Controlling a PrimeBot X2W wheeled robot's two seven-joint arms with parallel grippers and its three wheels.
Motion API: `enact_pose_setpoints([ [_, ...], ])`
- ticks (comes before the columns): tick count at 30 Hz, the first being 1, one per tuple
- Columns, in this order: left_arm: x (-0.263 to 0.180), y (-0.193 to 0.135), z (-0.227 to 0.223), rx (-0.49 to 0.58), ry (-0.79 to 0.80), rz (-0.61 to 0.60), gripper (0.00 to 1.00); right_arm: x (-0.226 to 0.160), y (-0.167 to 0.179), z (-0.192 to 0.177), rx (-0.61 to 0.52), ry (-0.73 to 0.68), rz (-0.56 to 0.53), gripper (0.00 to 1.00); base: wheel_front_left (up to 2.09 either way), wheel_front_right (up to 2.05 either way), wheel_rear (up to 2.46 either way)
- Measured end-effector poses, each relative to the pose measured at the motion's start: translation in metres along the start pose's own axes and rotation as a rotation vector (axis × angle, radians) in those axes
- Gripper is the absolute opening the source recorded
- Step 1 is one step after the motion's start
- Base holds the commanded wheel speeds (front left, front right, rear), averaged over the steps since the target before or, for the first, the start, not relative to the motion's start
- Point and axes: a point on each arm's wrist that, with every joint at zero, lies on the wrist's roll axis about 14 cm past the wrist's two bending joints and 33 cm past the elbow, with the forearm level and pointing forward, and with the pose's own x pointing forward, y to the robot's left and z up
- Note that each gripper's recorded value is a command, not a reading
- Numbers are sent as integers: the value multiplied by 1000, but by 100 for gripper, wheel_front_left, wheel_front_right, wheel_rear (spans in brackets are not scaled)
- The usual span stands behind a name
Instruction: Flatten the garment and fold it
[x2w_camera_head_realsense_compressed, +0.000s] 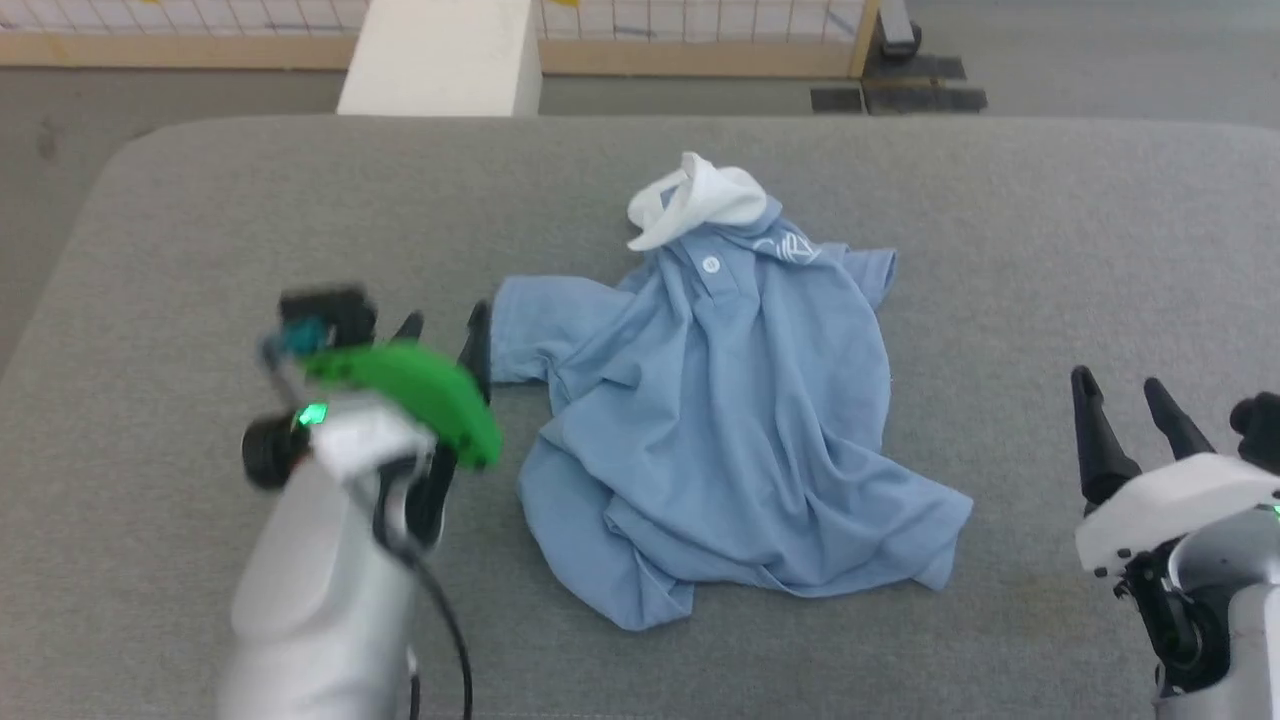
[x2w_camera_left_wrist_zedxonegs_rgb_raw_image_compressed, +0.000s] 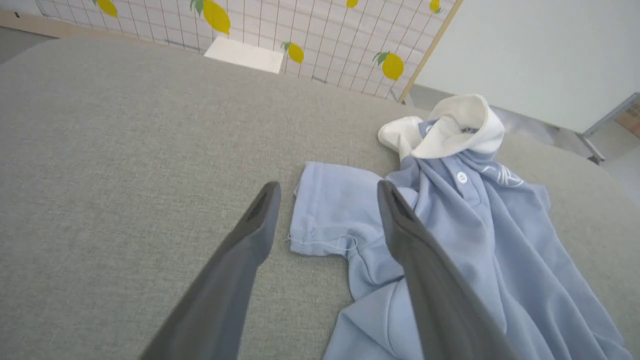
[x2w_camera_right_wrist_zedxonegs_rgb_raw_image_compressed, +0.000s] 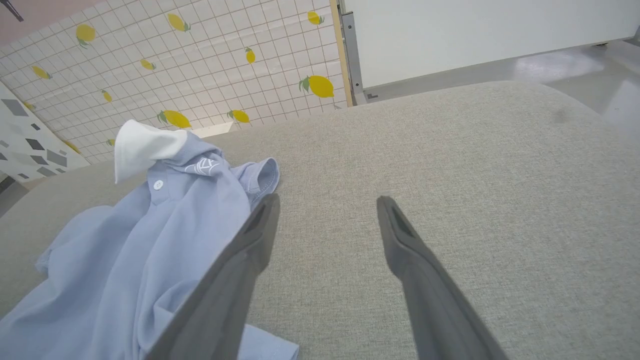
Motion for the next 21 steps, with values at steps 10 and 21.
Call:
enact_pose_setpoints([
  [10, 58, 12, -79, 155, 626, 119, 100, 12, -25, -20, 9, 47, -66, 100, 0, 0, 0],
  [21, 63, 17, -120, 147, 824, 144, 0, 19, -35, -39, 19, 86, -95, 100, 0, 0, 0],
])
